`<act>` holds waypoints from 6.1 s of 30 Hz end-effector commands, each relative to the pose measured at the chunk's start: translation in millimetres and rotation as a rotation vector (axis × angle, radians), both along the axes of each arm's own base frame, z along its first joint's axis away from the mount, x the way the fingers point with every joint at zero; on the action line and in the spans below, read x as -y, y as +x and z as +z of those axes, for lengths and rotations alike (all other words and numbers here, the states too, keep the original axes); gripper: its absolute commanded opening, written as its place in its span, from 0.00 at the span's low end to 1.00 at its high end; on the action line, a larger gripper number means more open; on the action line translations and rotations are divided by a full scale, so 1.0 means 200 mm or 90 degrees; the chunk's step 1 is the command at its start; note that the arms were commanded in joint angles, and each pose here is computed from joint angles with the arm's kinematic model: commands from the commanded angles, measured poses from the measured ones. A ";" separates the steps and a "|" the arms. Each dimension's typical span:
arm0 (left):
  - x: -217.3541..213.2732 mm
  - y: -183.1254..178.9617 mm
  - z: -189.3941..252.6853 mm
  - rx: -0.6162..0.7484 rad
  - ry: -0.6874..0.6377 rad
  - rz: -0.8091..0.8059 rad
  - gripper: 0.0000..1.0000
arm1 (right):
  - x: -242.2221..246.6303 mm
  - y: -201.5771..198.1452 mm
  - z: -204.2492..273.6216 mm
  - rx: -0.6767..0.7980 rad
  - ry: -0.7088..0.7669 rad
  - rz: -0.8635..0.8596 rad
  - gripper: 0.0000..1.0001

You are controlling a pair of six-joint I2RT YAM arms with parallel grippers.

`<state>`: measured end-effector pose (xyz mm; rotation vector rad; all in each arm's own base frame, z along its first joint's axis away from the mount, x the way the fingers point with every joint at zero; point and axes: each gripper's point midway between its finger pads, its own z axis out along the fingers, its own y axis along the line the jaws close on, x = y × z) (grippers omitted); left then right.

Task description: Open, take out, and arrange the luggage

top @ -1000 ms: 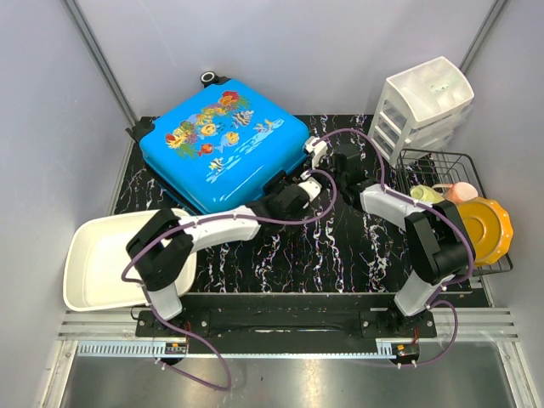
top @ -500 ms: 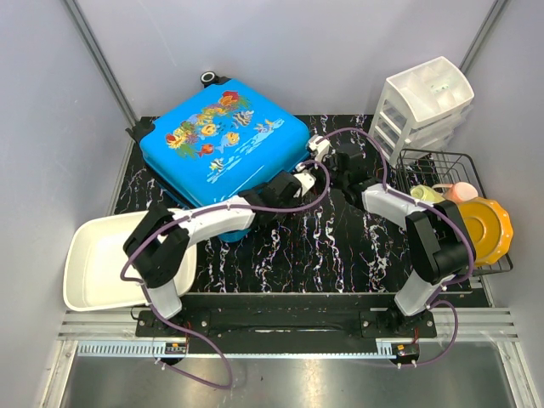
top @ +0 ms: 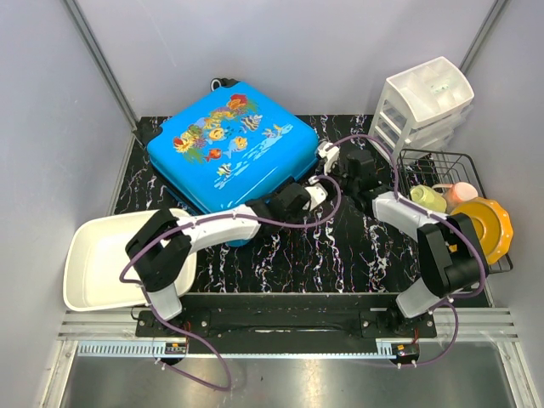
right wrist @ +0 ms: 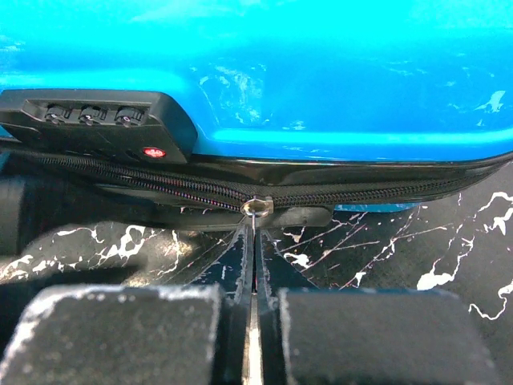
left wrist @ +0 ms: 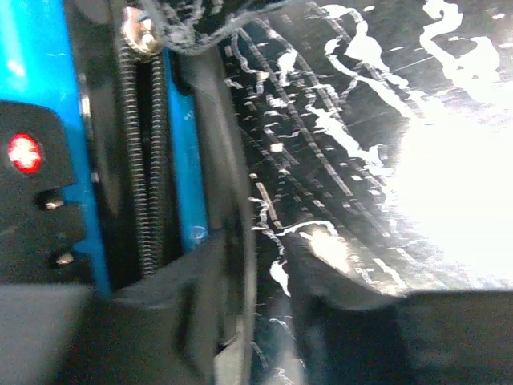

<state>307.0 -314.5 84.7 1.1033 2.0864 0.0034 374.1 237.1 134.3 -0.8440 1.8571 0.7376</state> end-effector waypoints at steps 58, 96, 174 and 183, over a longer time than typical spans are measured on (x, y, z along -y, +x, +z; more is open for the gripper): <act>-0.57 -0.74 -0.50 -0.186 0.328 -0.538 0.00 | 0.82 0.08 0.14 0.088 -0.144 -0.131 0.00; -0.73 -0.57 -0.29 -0.253 0.224 -0.523 0.14 | 0.32 0.36 0.28 0.131 0.102 0.009 0.00; -1.43 1.03 0.85 -0.237 -0.754 0.278 0.99 | -0.05 0.16 0.72 -0.088 -0.018 -0.026 0.97; -0.89 0.55 0.61 -0.354 -0.715 0.137 0.83 | 0.40 0.19 0.72 -0.132 -0.064 -0.165 0.93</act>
